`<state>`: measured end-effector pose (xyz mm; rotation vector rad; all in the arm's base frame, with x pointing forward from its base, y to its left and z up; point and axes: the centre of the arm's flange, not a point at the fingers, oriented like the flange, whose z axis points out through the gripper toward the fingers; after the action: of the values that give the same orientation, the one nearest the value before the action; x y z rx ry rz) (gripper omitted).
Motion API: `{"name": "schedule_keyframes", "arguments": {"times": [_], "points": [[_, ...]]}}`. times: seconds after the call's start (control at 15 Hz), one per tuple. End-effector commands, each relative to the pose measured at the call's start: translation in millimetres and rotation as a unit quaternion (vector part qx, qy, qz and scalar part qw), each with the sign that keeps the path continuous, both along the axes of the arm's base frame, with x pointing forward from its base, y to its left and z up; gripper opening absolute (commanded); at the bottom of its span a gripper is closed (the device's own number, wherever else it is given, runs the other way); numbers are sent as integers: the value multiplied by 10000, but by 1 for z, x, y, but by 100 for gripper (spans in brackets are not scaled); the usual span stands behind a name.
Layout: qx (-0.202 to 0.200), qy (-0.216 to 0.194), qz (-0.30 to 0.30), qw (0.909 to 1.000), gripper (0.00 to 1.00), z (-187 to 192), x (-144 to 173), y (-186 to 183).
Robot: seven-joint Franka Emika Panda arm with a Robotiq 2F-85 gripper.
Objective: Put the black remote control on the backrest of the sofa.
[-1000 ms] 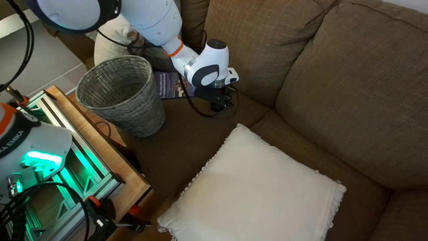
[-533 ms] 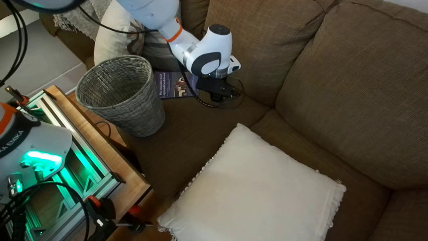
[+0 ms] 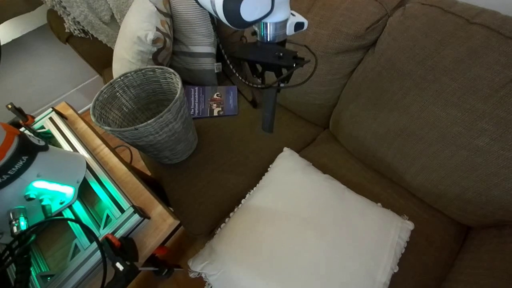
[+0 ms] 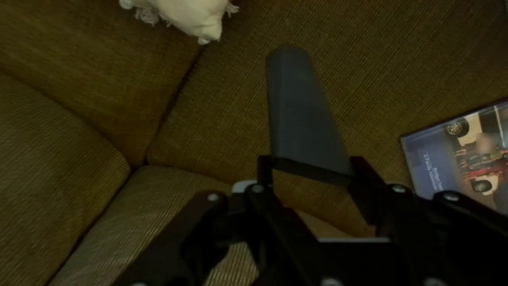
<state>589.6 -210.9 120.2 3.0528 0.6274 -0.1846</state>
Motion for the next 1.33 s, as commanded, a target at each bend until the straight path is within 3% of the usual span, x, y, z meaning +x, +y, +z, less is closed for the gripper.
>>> {"name": "schedule_keyframes", "arguments": {"times": [0.0,0.27,0.47,0.53,0.6,0.8,0.93,1.27], "points": [[6,-406,-208,9990,27,82,-26,-8],[96,-1071,-755,9913,27,153,-20,-22],[-112,-1109,-800,9905,27,167,-11,-25],[-278,-1010,-740,9917,77,146,-6,-24],[-254,-942,-574,9936,79,120,-5,-25],[-123,-617,-444,9970,99,48,-20,-18],[178,-428,-424,9980,100,-8,-33,-4],[-69,-137,-935,9955,100,-144,-47,16]]}}
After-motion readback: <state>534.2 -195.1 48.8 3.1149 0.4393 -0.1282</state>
